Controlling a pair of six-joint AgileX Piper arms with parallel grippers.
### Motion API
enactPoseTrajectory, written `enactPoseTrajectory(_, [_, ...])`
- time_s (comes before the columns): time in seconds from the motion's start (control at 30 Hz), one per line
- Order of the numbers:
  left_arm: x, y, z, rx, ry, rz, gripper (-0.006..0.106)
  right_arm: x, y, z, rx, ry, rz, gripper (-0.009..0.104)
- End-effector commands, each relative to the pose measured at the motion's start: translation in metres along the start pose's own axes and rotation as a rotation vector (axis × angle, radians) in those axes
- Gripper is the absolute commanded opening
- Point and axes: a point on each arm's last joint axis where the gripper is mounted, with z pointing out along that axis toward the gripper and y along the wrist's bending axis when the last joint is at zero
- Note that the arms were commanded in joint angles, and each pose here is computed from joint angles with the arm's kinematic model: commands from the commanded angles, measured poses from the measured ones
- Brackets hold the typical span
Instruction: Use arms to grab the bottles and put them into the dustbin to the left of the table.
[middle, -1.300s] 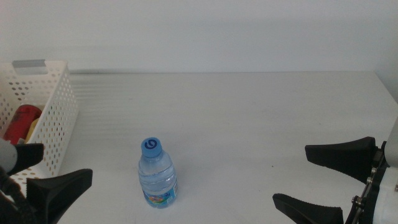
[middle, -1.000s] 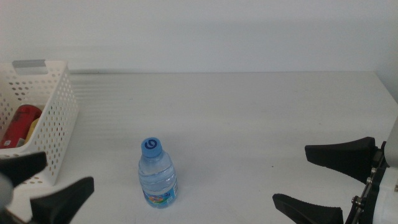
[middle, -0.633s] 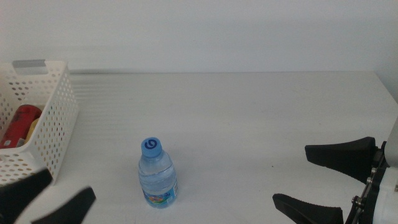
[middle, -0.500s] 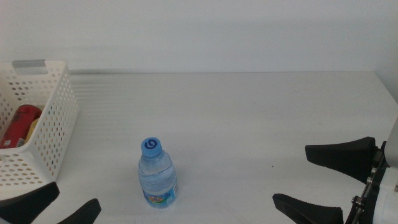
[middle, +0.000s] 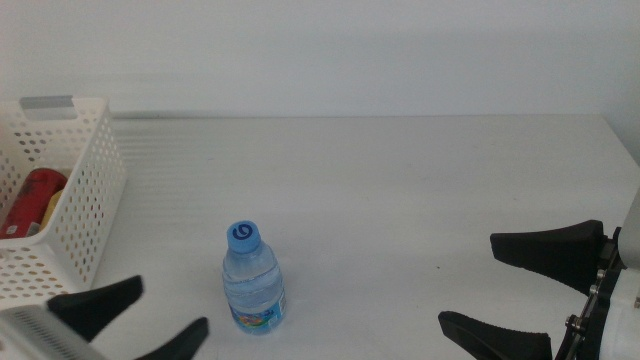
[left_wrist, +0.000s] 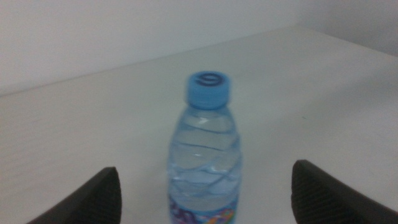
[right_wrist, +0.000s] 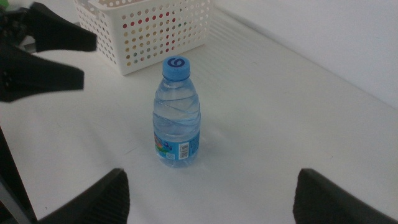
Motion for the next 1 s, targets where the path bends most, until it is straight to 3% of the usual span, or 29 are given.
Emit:
enactPoseTrajectory(0.0, [-0.013, -0.005, 0.011, 0.060, -0.083, -0.010, 0.090, -0.015, -0.002, -0.003, 0.016, -0.099, -0.011, 0.070])
enactPoseTrajectory(0.17, [-0.009, -0.007, 0.028, 0.098, -0.101, -0.048, 0.090, -0.015, -0.002, -0.003, 0.016, -0.099, -0.011, 0.070])
enactPoseTrajectory(0.5, [0.001, -0.001, 0.052, 0.072, -0.139, -0.150, 0.090, -0.015, -0.002, -0.003, 0.016, -0.099, -0.011, 0.070])
enactPoseTrajectory(0.97, [0.022, 0.003, 0.083, 0.060, -0.120, -0.161, 0.090, -0.015, -0.002, -0.003, 0.016, -0.099, -0.011, 0.070])
